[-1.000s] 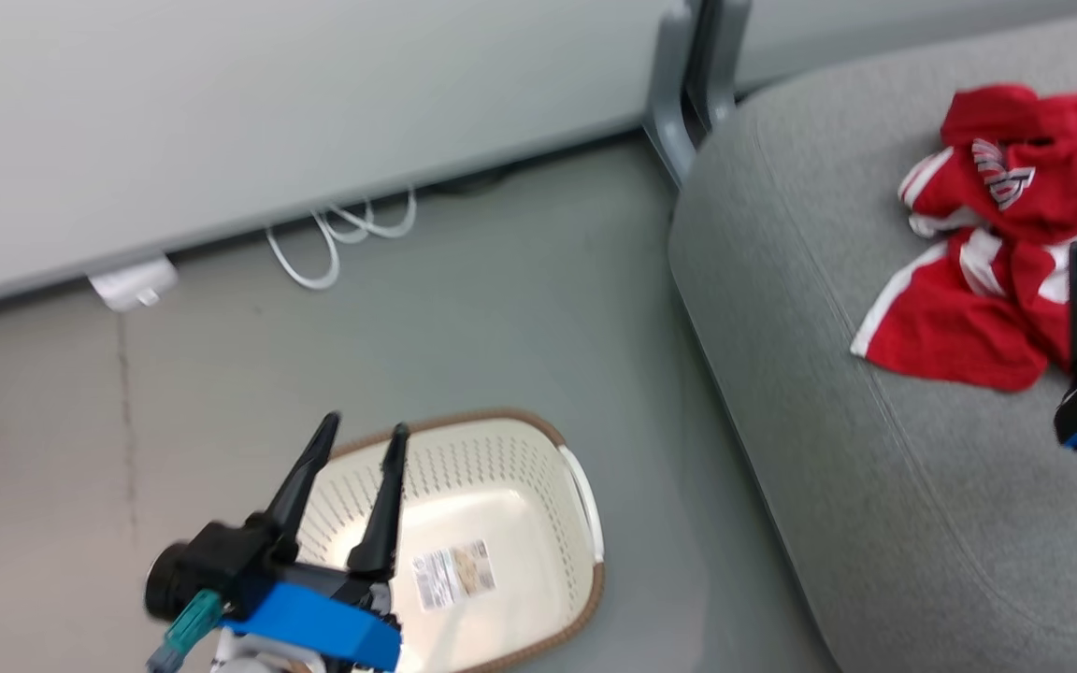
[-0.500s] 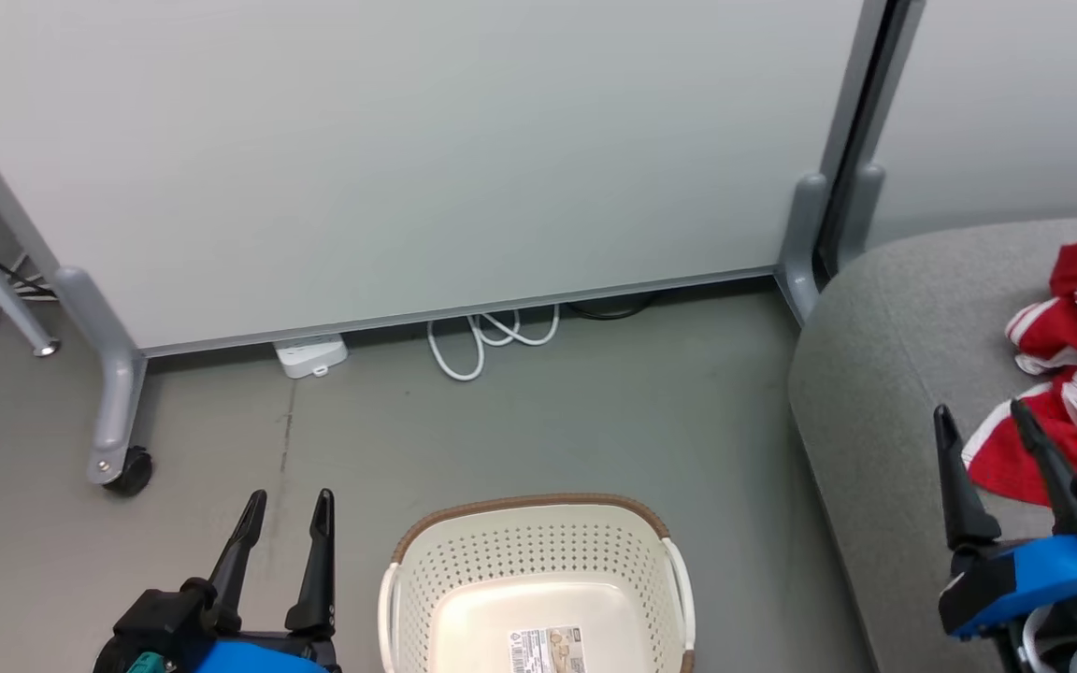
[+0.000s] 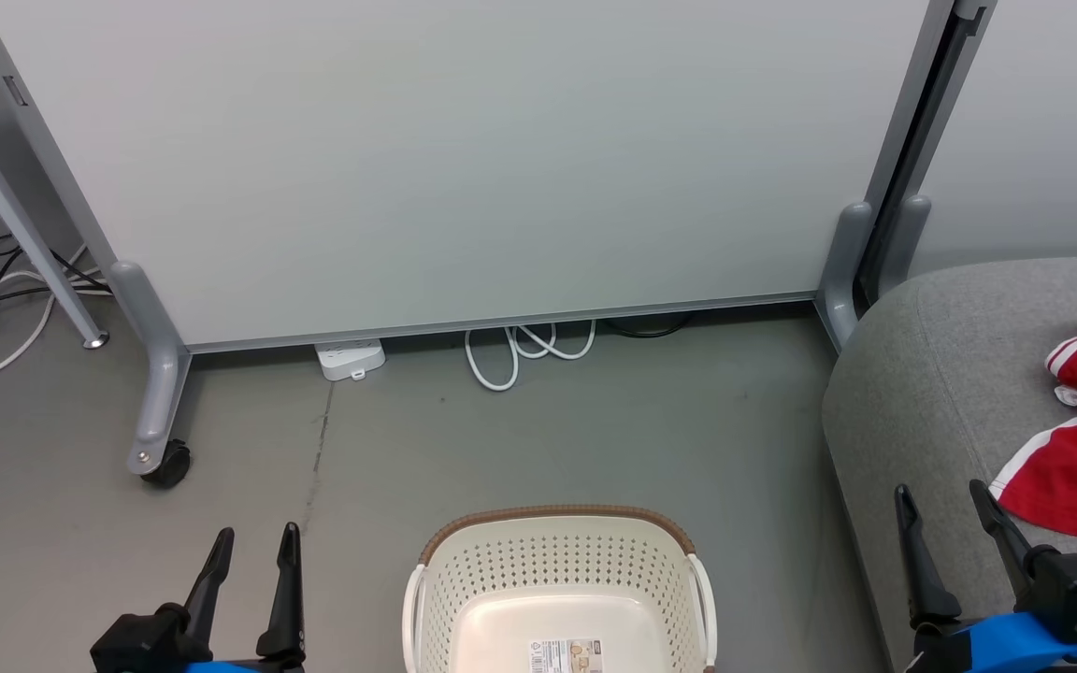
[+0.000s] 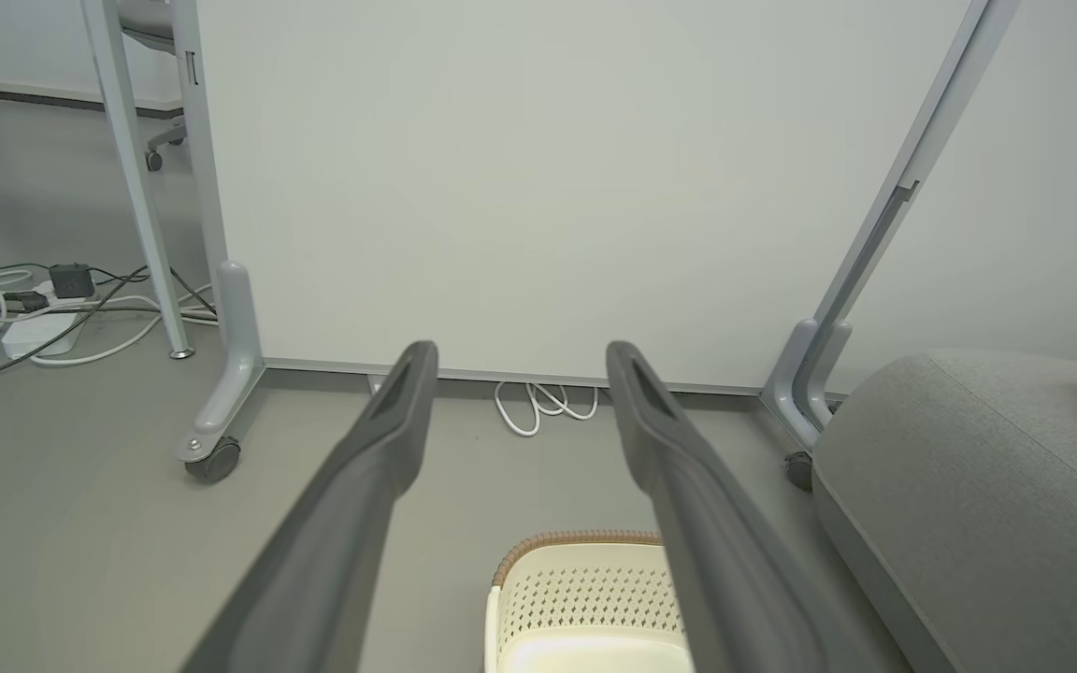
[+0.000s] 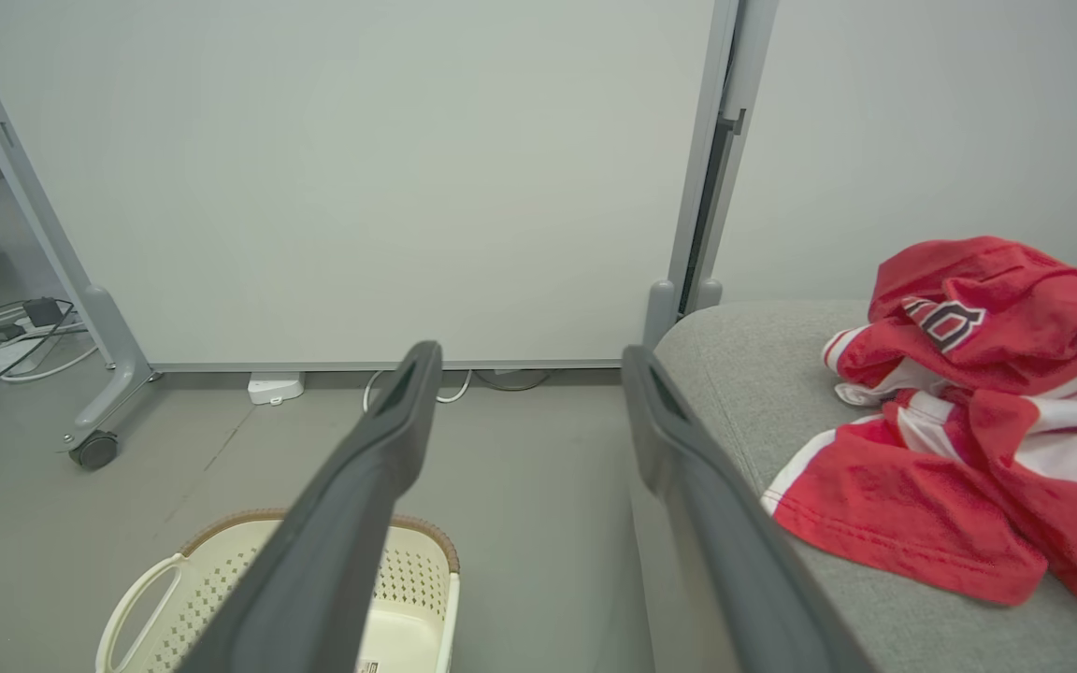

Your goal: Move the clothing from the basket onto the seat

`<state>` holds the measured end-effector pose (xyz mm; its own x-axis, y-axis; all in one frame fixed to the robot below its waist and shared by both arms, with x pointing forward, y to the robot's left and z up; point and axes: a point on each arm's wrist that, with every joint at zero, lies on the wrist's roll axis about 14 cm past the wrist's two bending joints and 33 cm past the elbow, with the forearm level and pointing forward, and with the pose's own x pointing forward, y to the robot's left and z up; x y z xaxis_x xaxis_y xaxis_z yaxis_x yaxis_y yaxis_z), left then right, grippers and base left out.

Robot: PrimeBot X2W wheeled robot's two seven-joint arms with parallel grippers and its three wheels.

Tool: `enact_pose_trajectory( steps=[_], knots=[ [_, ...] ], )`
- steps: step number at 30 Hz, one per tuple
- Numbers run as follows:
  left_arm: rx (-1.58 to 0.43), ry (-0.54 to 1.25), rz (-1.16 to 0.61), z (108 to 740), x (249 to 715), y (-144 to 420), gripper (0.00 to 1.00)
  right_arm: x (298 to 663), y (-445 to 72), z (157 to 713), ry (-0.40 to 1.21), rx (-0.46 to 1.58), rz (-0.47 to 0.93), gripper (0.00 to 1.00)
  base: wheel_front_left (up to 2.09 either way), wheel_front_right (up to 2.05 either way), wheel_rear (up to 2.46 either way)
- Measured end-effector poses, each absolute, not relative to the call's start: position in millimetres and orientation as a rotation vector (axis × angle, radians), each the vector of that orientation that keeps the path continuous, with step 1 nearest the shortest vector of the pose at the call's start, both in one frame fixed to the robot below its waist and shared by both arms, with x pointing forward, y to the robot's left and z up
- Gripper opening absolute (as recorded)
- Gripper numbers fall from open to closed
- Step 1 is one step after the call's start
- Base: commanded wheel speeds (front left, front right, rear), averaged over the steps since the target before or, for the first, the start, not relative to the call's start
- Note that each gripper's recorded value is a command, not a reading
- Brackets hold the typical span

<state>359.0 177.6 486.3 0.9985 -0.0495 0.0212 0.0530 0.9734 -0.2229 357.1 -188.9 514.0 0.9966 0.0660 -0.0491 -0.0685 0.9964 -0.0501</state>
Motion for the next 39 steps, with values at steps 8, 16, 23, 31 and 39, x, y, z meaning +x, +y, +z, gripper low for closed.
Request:
enact_pose_trajectory(
  steps=[8,16,23,31,39],
  knots=[
    [-0.214,-0.009,-0.059,484,356,175,1.0,355,-190,516,0.038,-0.046,0.059,1.0,0.0,0.0,0.0],
    [-0.226,0.019,-0.049,475,349,175,0.0,354,-190,510,0.056,-0.041,0.056,0.0,0.0,0.0,0.0],
    [-0.254,0.121,-0.038,443,333,168,0.0,347,-190,483,0.142,-0.02,0.052,0.0,0.0,0.0,0.0],
    [-0.389,0.143,0.013,441,334,176,0.0,347,-191,478,0.156,0.148,0.035,0.0,0.0,0.0,0.0],
    [-0.518,0.141,0.047,444,339,182,0.0,350,-191,479,0.15,0.306,0.023,0.0,0.0,0.0,0.0]
  ],
)
